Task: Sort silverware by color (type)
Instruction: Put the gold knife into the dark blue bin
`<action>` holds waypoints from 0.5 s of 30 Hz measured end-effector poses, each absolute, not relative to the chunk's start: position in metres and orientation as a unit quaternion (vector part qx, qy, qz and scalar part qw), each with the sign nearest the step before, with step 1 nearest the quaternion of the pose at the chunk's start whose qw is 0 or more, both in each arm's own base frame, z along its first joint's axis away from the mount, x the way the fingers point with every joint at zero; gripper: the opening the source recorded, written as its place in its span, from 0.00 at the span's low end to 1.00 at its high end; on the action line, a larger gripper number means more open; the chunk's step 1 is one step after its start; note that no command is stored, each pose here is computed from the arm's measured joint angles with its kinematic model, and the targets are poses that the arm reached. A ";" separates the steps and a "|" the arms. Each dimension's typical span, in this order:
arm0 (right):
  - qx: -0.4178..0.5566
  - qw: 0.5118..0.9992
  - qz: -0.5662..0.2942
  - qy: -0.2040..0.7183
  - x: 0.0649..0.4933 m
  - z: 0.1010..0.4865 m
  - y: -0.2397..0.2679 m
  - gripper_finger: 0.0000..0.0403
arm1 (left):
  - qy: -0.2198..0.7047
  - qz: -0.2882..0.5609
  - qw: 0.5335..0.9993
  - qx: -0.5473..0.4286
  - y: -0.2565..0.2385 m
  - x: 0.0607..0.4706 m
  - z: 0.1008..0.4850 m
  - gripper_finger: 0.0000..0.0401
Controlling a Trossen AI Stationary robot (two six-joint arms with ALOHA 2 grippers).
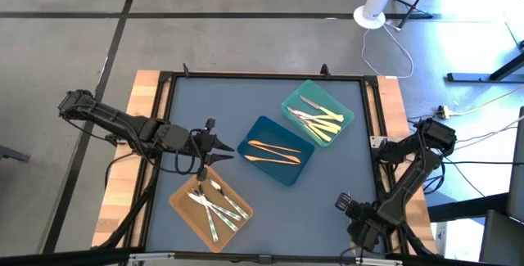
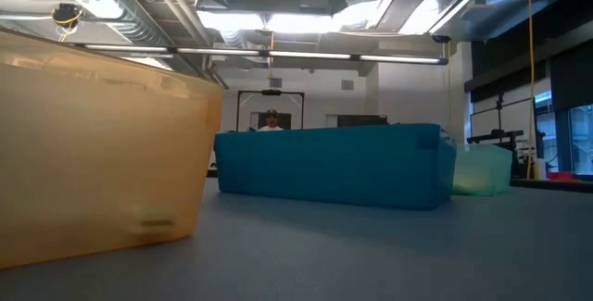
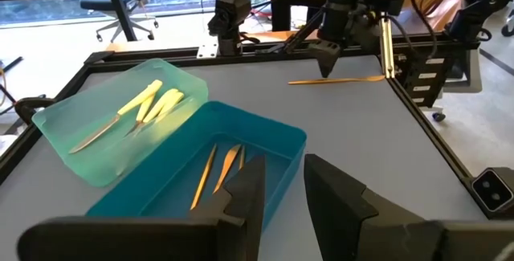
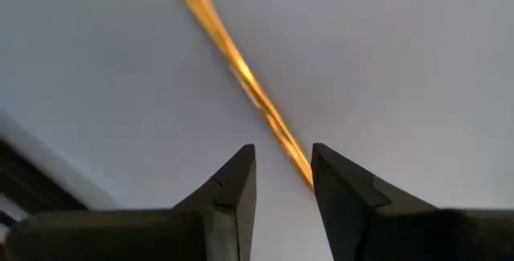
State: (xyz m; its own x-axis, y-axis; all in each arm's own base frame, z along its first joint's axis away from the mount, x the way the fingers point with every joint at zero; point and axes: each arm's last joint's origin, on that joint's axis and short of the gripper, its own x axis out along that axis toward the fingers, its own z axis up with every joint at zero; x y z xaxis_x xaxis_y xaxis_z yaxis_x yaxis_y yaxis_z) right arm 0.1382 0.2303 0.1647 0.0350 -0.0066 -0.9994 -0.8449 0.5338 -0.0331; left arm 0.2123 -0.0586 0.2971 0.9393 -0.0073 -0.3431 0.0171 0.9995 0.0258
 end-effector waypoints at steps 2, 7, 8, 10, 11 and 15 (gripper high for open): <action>-0.360 0.628 0.352 0.594 0.135 0.165 0.235 0.27 | 0.174 -0.006 0.985 0.014 -0.059 0.212 0.297 0.21; -0.381 0.621 0.359 0.583 0.132 0.162 0.238 0.27 | 0.174 -0.006 0.985 0.014 -0.059 0.212 0.297 0.21; -0.383 0.619 0.358 0.585 0.132 0.161 0.238 0.27 | 0.174 -0.006 0.985 0.015 -0.059 0.212 0.297 0.21; -0.386 0.616 0.354 0.589 0.133 0.157 0.239 0.27 | 0.173 -0.006 0.985 0.014 -0.059 0.212 0.297 0.21; -0.388 0.614 0.351 0.591 0.134 0.155 0.239 0.27 | 0.173 -0.006 0.985 0.015 -0.059 0.212 0.297 0.21; -0.405 0.608 0.335 0.595 0.135 0.148 0.239 0.27 | 0.173 -0.006 0.985 0.015 -0.059 0.212 0.297 0.21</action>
State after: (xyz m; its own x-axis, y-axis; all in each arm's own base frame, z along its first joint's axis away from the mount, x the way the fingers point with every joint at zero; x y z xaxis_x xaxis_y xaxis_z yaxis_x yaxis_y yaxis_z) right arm 0.1348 0.2388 0.1479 0.0668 -0.0745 -0.9950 -0.8892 0.4479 -0.0933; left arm 0.2123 -0.0586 0.2973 0.9399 -0.0071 -0.3414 0.0172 0.9995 0.0267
